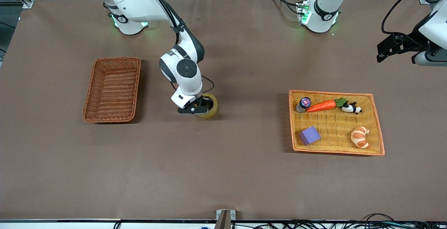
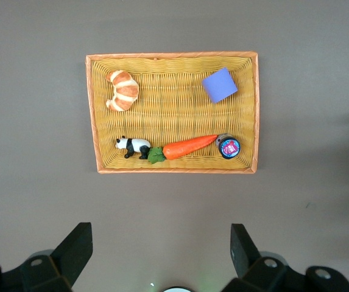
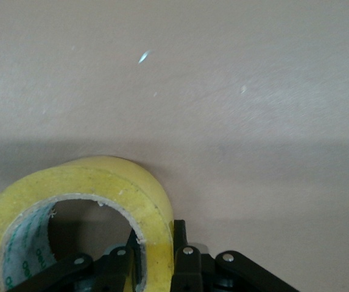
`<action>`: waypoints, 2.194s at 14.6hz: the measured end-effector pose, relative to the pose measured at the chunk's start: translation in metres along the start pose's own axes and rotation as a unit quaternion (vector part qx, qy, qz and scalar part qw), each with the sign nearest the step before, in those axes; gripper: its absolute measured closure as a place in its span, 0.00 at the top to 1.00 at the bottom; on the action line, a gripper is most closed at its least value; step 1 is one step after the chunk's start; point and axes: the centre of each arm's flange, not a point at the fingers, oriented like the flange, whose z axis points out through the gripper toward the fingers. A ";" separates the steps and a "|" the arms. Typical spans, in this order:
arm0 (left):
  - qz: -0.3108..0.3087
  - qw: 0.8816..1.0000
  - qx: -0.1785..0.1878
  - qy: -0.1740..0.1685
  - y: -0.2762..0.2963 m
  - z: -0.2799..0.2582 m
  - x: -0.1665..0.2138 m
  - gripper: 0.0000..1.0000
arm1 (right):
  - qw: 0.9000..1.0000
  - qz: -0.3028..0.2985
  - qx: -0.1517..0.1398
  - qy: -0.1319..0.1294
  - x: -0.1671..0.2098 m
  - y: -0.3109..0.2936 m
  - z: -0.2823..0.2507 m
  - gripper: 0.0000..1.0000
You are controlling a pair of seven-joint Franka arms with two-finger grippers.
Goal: Move tape to another basket
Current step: 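Carry the tape with the right gripper and lower it into the wicker basket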
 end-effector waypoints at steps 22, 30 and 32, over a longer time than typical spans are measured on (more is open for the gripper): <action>0.000 1.000 -0.001 -0.012 0.000 0.010 -0.001 1.00 | 0.995 -0.097 0.014 0.001 -0.108 0.431 -0.032 0.21; 0.000 1.000 -0.001 -0.011 0.001 0.010 -0.001 1.00 | 0.998 -0.063 -0.001 -0.030 -0.116 0.433 0.001 0.21; 0.000 1.000 -0.001 -0.010 0.001 0.010 -0.001 1.00 | 0.998 -0.055 -0.002 -0.031 -0.114 0.434 0.001 0.23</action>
